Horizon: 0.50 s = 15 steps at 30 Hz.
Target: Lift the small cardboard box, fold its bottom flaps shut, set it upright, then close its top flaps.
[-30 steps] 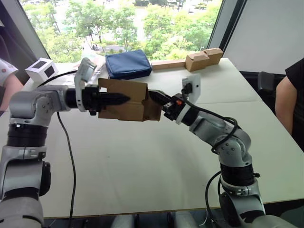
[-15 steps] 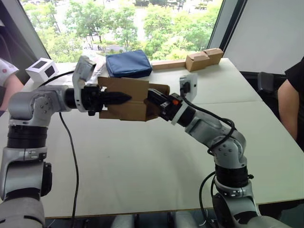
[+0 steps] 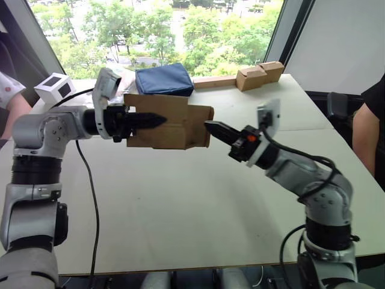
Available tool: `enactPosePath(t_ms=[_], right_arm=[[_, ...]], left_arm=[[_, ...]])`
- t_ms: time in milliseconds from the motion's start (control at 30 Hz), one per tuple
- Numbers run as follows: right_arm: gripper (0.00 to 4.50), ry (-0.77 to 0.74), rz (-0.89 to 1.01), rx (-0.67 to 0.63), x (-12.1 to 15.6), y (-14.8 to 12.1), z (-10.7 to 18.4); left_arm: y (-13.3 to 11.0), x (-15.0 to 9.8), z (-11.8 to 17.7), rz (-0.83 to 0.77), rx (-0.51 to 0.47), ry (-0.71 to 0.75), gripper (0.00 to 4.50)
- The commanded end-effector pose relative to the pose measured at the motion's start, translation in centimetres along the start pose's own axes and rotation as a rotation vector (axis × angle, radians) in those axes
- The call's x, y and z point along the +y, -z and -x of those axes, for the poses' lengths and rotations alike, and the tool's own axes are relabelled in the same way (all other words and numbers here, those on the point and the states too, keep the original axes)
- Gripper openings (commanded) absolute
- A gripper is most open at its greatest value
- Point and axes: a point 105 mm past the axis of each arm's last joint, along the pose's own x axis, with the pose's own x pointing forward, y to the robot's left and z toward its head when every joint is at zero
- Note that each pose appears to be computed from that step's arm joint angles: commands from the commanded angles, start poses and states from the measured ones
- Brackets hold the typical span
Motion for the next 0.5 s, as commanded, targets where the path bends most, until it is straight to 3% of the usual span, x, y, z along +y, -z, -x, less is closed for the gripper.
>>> enactPosePath(t_ms=[33, 267, 500], right_arm=[[0.07, -0.06, 0.024, 0.065, 1.4, 0.8, 1.3], [0.07, -0.083, 0.04, 0.142, 2.3, 3.5, -0.2], [0.07, -0.048, 0.06, 0.083, 1.7, 3.4, -1.6]], left_arm=[[-1.6, -0.6, 0.2, -0.06, -0.04, 0.01, 0.0], [-2.1, -0.9, -0.7, -0.071, -0.055, 0.038, 0.0], [-2.6, -1.6, -1.5, -0.085, -0.066, 0.063, 0.0]])
